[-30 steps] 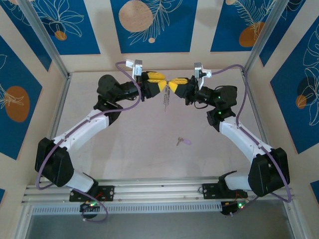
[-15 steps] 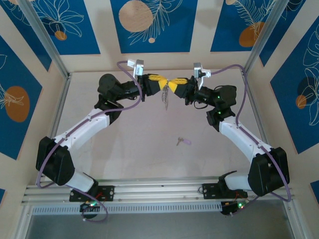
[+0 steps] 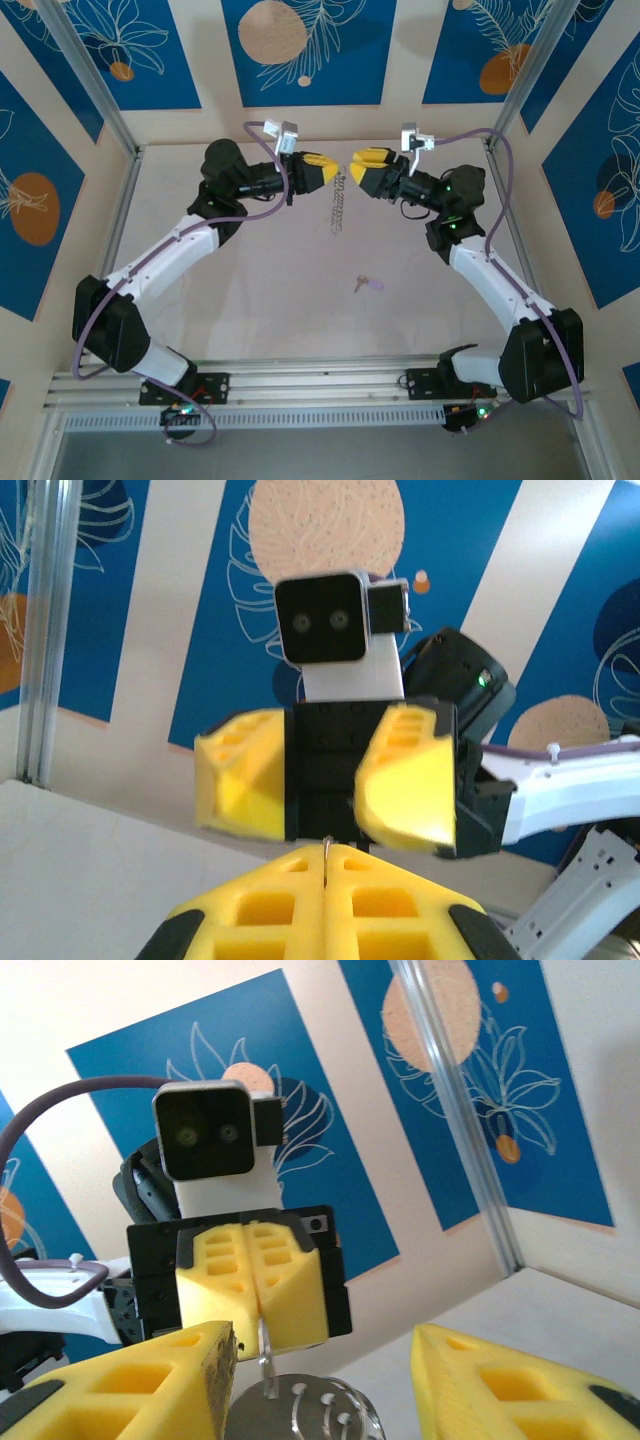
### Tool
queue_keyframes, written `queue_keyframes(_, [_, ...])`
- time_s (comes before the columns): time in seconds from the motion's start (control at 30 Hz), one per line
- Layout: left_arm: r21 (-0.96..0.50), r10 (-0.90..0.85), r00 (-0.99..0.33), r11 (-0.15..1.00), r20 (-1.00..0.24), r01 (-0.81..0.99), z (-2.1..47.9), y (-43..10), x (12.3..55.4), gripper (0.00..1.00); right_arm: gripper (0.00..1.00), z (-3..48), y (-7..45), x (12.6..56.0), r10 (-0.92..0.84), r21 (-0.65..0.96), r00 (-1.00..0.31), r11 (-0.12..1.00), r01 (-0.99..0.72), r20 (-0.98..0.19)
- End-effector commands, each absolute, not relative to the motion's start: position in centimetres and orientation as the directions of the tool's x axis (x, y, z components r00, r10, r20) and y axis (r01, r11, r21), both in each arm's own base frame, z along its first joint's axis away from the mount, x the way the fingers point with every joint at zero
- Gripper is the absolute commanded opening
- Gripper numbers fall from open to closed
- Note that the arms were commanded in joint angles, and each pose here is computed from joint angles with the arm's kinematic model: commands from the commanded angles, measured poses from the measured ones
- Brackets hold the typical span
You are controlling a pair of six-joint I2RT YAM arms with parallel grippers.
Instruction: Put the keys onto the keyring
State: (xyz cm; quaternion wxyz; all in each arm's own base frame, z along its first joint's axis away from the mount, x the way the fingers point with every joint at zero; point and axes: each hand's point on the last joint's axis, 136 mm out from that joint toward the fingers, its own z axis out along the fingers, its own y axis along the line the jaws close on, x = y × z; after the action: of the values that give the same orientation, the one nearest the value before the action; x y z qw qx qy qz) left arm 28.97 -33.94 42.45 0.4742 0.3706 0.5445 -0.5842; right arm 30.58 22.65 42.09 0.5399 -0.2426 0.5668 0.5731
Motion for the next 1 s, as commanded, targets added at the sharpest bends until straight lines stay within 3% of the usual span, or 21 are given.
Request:
queue_keyframes(0.0, [-0.202, -0.102, -0.201, -0.004, -0.974, 0.979, 43.7, -33.9, 27.2, 0.0, 0.51, 43.1, 21.7, 30.2, 0.329, 0.377, -0.284, 0.265, -0.887, -0.9])
queue_keyframes(0.3, [-0.185, 0.018, -0.184, -0.074, -0.983, 0.98, 42.9, -33.9, 25.8, 0.0, 0.52, 42.0, 22.3, 27.8, 0.188, 0.329, -0.297, 0.173, -0.928, -0.936])
queue_keyframes(0.97, [-0.189, 0.045, -0.185, -0.085, -0.982, 0.978, 42.7, -34.1, 25.7, 0.0, 0.46, 41.2, 24.6, 27.2, 0.14, 0.336, -0.323, 0.078, -0.939, -0.936])
